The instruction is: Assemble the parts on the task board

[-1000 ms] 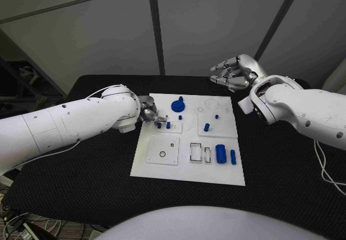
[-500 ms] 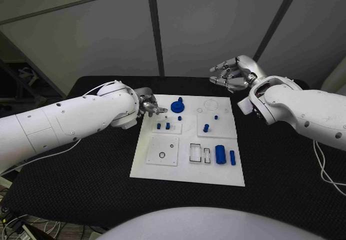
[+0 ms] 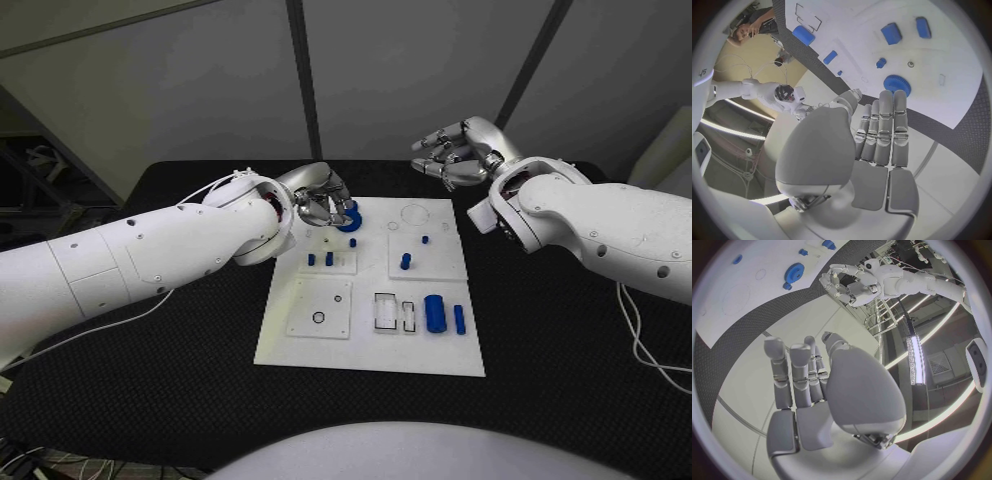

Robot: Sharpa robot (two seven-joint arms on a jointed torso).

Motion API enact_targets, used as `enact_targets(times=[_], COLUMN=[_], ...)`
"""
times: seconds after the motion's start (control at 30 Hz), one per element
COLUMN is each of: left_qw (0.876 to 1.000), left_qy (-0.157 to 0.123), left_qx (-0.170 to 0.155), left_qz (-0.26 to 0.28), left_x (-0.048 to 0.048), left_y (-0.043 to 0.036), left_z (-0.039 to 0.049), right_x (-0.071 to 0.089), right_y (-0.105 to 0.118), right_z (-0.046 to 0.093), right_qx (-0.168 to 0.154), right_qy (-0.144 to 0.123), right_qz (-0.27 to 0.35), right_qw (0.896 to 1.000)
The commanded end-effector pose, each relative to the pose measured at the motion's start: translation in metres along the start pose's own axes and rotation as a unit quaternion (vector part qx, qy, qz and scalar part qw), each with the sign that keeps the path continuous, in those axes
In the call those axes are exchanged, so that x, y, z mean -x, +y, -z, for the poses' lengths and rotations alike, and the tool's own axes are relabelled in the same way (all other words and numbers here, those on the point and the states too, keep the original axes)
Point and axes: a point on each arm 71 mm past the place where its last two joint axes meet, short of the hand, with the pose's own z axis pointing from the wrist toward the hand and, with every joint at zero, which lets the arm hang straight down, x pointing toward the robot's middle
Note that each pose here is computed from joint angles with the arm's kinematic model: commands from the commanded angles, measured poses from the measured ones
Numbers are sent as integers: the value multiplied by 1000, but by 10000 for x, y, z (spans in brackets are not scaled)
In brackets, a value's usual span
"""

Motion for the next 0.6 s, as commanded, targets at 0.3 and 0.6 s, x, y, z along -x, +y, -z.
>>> enact_targets(times=[0.3, 0.6], left_qw=[986, 980], left_qy=[22, 52], left_qx=[-88, -74], left_qz=[-141, -177], left_x=[-188, -278], left_y=[-127, -117], left_z=[-117, -208], right_x=[-6, -20], right_y=[27, 35], right_z=[-8, -11], right_qx=[7, 8], right_qy=[-3, -1], right_qz=[1, 0], right_qw=[1000, 1000])
